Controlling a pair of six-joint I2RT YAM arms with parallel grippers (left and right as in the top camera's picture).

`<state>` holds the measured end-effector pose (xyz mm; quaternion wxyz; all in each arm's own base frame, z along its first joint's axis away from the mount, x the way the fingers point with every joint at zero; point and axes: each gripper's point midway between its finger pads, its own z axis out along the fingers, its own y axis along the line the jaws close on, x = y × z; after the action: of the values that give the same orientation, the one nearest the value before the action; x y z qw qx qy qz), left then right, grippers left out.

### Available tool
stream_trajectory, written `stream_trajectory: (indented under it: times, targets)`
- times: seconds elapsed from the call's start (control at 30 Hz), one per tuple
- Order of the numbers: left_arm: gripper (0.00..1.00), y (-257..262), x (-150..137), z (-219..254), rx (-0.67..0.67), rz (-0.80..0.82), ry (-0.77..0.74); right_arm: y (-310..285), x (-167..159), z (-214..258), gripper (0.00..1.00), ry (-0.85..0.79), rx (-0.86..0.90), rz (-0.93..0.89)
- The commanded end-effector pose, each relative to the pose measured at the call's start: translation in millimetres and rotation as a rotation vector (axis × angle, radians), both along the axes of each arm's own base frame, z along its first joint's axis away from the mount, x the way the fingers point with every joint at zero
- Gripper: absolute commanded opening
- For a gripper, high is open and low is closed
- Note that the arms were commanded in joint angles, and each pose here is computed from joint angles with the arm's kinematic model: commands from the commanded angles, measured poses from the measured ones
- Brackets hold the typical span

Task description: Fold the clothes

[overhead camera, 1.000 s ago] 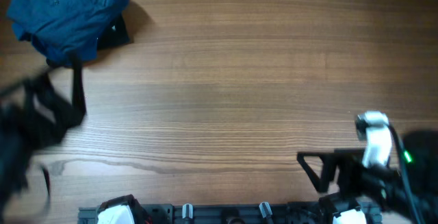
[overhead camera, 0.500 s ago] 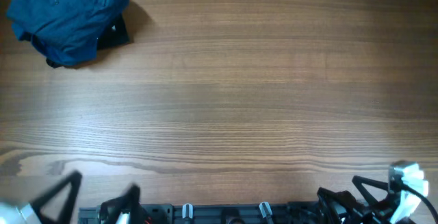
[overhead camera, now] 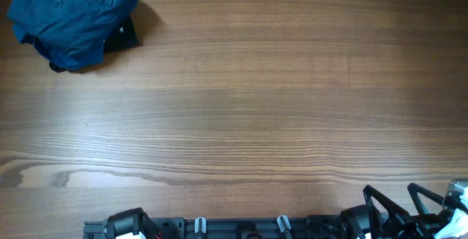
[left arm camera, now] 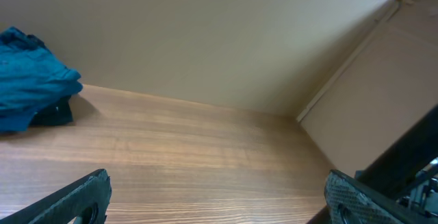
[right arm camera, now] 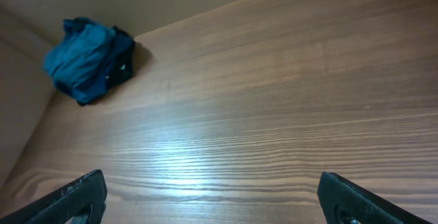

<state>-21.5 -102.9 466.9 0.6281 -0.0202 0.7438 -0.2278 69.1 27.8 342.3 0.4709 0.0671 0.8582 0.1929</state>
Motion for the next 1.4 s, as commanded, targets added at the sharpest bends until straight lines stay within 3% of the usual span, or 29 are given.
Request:
stream_trajectory:
  times: [0.0,0.97,1.1,1.37]
  targets:
    - [1.0,3,5,0,0.018,0.014,0.003,-9,0,3,1.0,-0.02,-0.003,-0.053]
    - [1.0,3,5,0,0.018,0.014,0.003,-10,-2,-1,1.0,0.0,-0.008,-0.054]
    - [1.0,3,5,0,0.018,0.014,0.003,-18,-2,-3,1.0,-0.003,-0.057,-0.118]
    - [1.0,3,5,0,0.018,0.014,0.003,-20,25,26,1.0,-0.22,-0.2,-0.161]
